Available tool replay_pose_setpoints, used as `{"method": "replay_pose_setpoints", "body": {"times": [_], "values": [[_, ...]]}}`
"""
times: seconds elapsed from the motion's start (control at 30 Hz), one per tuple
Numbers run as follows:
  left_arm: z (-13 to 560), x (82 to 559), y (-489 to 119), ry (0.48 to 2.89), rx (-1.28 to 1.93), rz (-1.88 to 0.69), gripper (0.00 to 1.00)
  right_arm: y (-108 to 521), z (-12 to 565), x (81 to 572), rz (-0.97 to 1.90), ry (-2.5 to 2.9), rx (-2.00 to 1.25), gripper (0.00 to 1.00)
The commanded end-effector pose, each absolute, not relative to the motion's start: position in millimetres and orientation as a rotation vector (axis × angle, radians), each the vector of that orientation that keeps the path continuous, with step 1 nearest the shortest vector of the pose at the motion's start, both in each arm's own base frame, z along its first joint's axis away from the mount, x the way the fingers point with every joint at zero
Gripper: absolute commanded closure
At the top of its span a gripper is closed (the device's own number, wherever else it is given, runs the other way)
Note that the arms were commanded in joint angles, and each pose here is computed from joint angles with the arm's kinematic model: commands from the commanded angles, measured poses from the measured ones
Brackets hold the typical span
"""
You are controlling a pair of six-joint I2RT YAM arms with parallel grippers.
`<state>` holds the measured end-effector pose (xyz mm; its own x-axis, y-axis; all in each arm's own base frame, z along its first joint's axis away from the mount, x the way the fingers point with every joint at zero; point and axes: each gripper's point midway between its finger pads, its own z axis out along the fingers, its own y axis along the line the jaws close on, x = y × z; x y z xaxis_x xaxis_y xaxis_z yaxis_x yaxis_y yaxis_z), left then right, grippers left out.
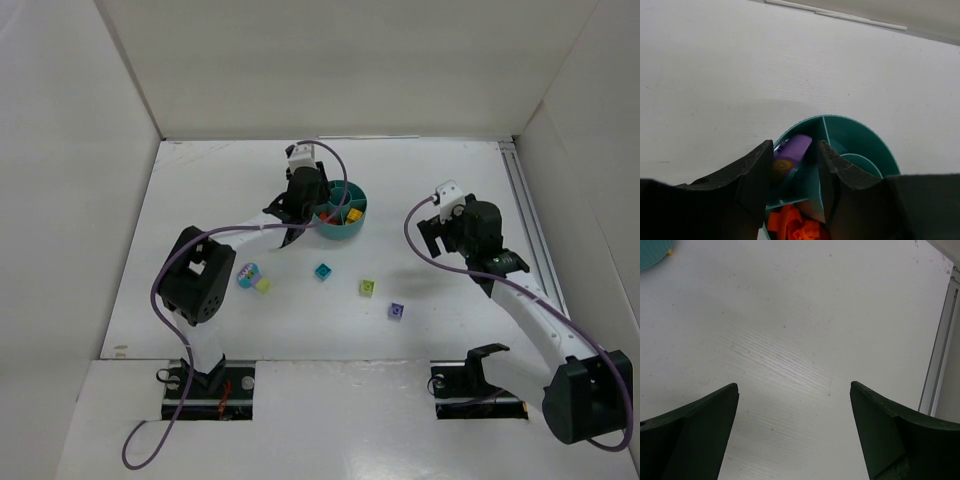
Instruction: Sort the legos into containers by color
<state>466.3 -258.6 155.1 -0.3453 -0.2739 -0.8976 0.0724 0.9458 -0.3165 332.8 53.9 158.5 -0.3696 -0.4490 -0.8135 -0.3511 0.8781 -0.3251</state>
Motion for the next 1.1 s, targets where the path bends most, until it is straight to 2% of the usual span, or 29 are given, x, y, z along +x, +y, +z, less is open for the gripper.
{"method": "replay_pose_setpoints", "body": {"times": [0.0,0.23,0.37,0.4,0.53,0.57,0.6,0.63,0.77,0.87,0.9,1.07], "values": [[172.0,463.7,-253.6,1.844,-0.168,-0.381,0.63,56.4,176.4,341.1,-0.107,1.925,-0.568,0.03],[180.9,457.6,-249.5,1.834,-0.170,-0.387,0.61,56.0,175.6,339.1,-0.095,1.922,-0.570,0.03],[209.4,451.7,-245.9,1.782,-0.191,-0.424,0.48,65.5,179.0,336.9,-0.045,1.895,-0.612,0.02],[224.3,449.1,-244.2,1.754,-0.197,-0.441,0.48,70.6,179.0,335.9,-0.016,1.888,-0.630,0.02],[254.1,435.5,-234.5,1.718,-0.197,-0.455,0.31,88.1,153.1,319.0,0.126,2.007,-0.641,0.02],[260.5,431.9,-233.9,1.713,-0.192,-0.466,0.13,92.6,150.2,315.1,0.147,2.024,-0.639,0.03],[255.4,425.8,-232.0,1.750,-0.177,-0.456,0.02,96.1,142.8,310.7,0.150,2.037,-0.656,0.03],[259.9,420.1,-230.0,1.765,-0.168,-0.456,0.00,110.1,131.2,296.3,0.190,2.073,-0.713,0.03],[247.9,396.8,-215.8,1.877,-0.230,-0.440,0.00,139.5,113.4,258.8,0.238,2.186,-0.745,0.03],[249.6,375.6,-203.7,1.866,-0.290,-0.487,0.00,161.3,98.6,228.5,0.269,2.244,-0.798,0.03],[230.8,365.5,-197.5,1.902,-0.298,-0.472,0.00,167.2,97.1,221.7,0.297,2.276,-0.744,0.03],[209.4,330.7,-184.8,1.956,-0.331,-0.504,0.00,170.1,60.4,192.5,0.264,2.435,-0.594,0.03]]}}
